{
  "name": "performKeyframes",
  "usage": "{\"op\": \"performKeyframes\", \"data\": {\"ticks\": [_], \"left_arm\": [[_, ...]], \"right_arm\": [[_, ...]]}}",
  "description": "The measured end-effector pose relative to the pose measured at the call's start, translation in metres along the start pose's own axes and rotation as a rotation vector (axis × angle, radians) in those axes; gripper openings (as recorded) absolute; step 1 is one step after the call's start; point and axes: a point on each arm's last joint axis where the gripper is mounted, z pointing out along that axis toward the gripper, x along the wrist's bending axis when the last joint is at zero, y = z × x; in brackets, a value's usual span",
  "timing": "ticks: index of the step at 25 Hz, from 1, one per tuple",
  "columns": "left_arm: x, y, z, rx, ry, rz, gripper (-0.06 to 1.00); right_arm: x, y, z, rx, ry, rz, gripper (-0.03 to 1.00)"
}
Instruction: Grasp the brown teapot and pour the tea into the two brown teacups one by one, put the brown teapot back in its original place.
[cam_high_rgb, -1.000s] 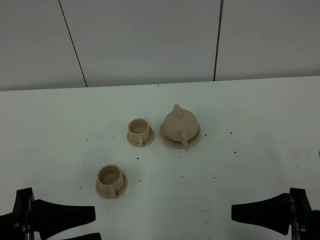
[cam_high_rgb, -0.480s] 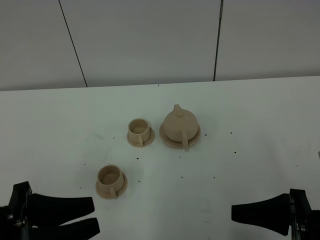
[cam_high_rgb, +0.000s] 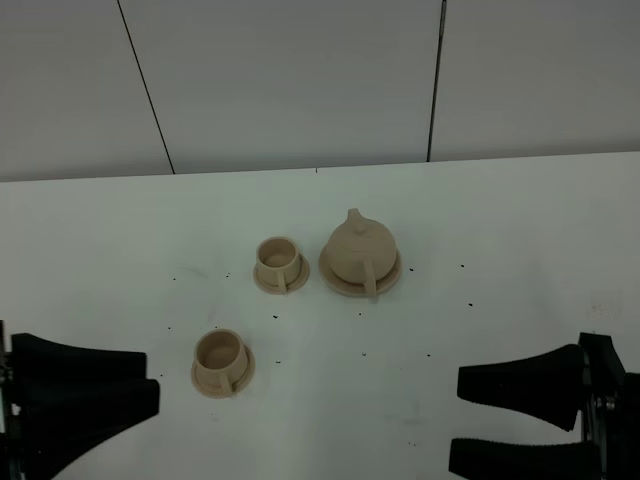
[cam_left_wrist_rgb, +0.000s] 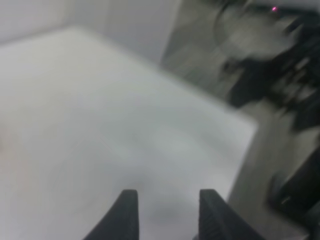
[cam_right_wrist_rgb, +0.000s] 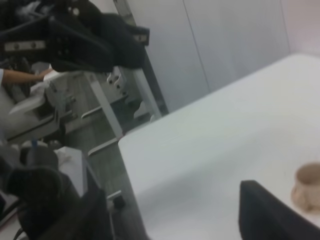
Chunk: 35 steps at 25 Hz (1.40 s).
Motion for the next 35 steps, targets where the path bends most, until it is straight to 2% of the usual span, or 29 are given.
{"op": "performKeyframes", "data": {"ticks": [2,6,10,13,17,19,24,35], "left_arm": [[-0.009,0.010,-0.014,0.020,0.105,0.045,0.32],[-0.039,0.019,-0.043,-0.014,0.303,0.086,0.30],[-0.062,-0.001,-0.067,0.009,0.521,-0.015,0.29],[-0.070,-0.024,-0.084,0.083,0.720,-0.114,0.29],[-0.076,-0.048,-0.098,0.123,0.896,-0.223,0.29],[-0.073,-0.061,-0.095,0.134,0.923,-0.265,0.29],[-0.062,-0.097,-0.079,0.168,0.934,-0.374,0.25],[-0.067,-0.108,-0.089,0.103,1.060,-0.389,0.23]], "right_arm": [[-0.001,0.007,0.001,-0.011,-0.001,-0.020,0.50],[-0.004,0.010,0.002,-0.009,-0.025,-0.033,0.47],[-0.005,0.010,0.001,-0.003,-0.040,-0.033,0.46],[-0.005,0.010,0.001,-0.003,-0.041,-0.033,0.46],[-0.005,0.010,0.001,-0.003,-0.041,-0.033,0.46],[-0.005,0.010,0.001,-0.003,-0.041,-0.033,0.46],[-0.006,0.010,0.001,-0.002,-0.042,-0.033,0.46],[-0.006,0.010,0.001,-0.002,-0.045,-0.007,0.46]]}}
